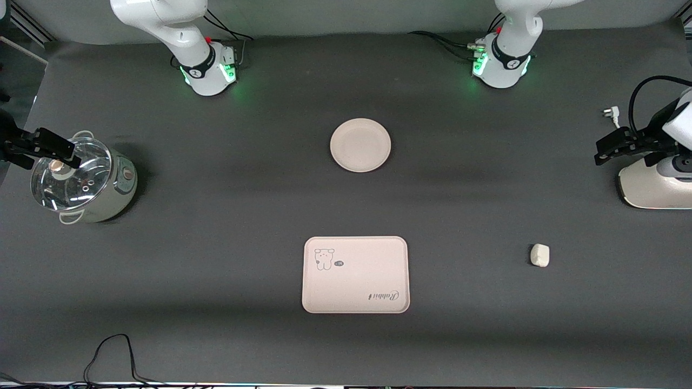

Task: Place bun in plate and plate on tray
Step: 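Reach the left gripper down to the small white bun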

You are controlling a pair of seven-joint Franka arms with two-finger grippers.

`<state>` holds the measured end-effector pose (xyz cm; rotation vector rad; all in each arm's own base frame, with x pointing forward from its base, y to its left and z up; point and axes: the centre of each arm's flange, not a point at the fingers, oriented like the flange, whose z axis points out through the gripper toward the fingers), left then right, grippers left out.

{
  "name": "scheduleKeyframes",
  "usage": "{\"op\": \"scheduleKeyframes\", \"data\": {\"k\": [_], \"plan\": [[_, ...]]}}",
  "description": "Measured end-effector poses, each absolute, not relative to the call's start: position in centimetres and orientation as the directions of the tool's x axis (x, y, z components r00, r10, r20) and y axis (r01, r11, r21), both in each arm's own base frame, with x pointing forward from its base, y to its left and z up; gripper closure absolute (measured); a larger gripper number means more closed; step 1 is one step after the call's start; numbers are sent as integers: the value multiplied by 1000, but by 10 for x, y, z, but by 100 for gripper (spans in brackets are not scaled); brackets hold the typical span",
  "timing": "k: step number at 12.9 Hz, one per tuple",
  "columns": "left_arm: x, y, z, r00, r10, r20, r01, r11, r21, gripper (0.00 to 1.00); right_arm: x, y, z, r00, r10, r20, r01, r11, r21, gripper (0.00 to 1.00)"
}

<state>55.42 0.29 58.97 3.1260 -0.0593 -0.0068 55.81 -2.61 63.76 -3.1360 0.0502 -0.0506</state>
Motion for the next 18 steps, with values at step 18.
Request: {"op": "scheduleKeyframes", "data": {"k": [18], "plan": [[678,26,237,998,-43,36,-44,-998,39,0,560,-28,621,999,-36,18,-36,-999,-6,0]]}}
